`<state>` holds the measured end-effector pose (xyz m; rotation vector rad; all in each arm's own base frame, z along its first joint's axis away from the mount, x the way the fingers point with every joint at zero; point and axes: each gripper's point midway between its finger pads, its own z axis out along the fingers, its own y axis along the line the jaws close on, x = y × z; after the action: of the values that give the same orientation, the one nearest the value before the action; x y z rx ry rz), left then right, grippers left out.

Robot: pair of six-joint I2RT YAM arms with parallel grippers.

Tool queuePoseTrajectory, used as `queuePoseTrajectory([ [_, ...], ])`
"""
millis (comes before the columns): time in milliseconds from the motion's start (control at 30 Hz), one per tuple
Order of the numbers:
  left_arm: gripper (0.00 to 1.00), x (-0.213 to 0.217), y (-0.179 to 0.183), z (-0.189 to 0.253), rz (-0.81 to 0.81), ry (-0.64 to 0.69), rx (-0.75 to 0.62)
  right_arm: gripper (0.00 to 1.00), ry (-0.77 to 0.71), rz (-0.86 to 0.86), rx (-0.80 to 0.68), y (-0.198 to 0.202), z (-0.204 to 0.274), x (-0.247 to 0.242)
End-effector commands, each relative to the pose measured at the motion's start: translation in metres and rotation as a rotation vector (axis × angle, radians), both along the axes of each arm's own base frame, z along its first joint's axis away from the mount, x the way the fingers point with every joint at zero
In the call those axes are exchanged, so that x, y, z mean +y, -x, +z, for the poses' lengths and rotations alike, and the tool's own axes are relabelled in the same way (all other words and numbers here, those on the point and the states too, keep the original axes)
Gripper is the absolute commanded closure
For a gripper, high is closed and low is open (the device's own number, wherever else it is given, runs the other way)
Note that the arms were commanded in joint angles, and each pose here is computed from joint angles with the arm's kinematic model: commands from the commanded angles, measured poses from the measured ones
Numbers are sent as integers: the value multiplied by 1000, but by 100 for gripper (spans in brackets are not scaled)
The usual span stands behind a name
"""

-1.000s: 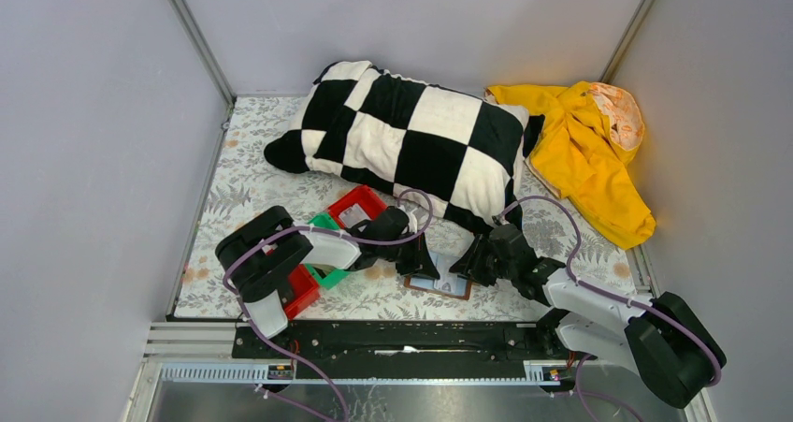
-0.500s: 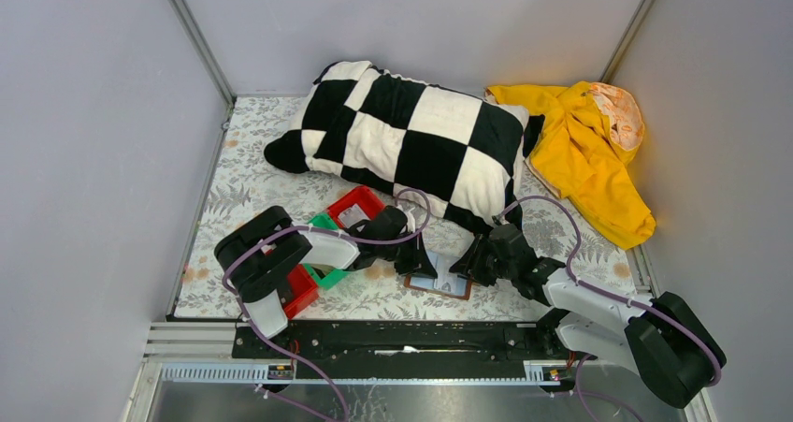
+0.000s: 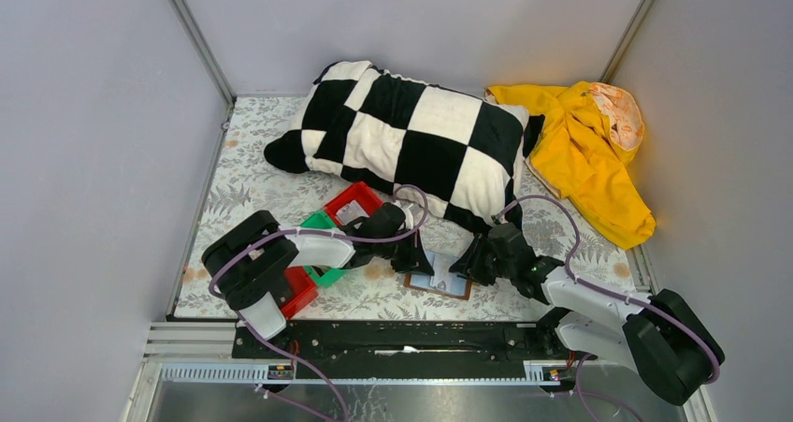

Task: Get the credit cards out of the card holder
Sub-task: Remove the credit card from the card holder.

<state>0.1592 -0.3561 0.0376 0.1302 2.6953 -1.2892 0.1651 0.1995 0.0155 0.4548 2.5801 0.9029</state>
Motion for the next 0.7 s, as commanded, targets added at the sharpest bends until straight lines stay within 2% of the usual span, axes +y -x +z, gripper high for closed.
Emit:
queuePoseTrajectory([
  [0, 100, 4, -16, 19, 28, -19, -92, 60, 205, -23, 141, 29, -46, -40],
  [400, 100, 15, -18, 11, -13, -124, -132, 61, 202, -17, 134, 28, -44, -39],
  [667, 100, 17, -13, 15, -100, -139, -164, 60, 205, -14, 133, 28, -44, -38],
])
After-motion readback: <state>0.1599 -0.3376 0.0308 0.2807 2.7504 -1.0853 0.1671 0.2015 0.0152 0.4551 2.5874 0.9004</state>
